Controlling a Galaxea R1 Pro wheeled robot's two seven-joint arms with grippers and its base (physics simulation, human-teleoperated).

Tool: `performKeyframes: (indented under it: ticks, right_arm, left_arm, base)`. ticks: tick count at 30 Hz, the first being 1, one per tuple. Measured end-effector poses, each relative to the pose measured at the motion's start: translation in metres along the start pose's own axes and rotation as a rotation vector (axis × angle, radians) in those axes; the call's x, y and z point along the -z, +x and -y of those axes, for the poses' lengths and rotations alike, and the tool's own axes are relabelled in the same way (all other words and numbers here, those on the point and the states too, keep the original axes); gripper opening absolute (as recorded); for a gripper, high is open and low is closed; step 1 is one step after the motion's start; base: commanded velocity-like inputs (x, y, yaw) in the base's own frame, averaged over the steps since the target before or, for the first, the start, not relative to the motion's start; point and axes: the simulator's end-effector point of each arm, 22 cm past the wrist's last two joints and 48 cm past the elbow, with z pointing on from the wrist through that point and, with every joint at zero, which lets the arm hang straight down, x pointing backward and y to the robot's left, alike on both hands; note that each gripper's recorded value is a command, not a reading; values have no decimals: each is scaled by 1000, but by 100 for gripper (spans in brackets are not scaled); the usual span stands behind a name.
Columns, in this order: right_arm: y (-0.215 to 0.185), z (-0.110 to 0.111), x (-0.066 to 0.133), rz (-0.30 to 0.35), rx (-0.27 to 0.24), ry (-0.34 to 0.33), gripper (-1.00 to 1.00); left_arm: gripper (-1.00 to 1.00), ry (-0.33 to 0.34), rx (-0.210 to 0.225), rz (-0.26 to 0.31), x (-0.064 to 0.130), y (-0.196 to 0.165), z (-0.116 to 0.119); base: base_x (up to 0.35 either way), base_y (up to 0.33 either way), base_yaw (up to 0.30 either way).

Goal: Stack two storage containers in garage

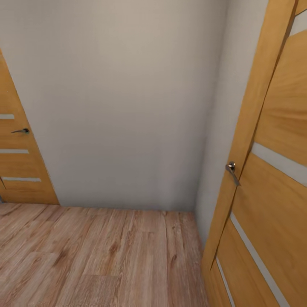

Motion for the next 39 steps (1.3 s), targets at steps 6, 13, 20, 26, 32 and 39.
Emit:
performKeyframes:
  ticks: [6,13,20,26,32,39]
  right_arm:
    - [0,0,0,0,0,0,100]
    - [0,0,0,1,0,0,100]
    - [0,0,0,1,0,0,100]
    - [1,0,0,-2,0,0,100]
    - [1,0,0,-3,0,0,100]
    - [0,0,0,-1,0,0,100]
  left_arm:
    - [100,0,0,0,0,0,0]
    - [100,0,1,1,0,0,0]
    - [100,0,2,1,0,0,0]
    - [100,0,3,1,0,0,0]
    - [100,0,3,1,0,0,0]
    - [100,-1,3,1,0,0,-1]
  base:
    - [0,0,177]
    - [146,0,11]
    - [306,0,1]
    - [321,0,0]
    - [322,0,86]
    - [322,0,251]
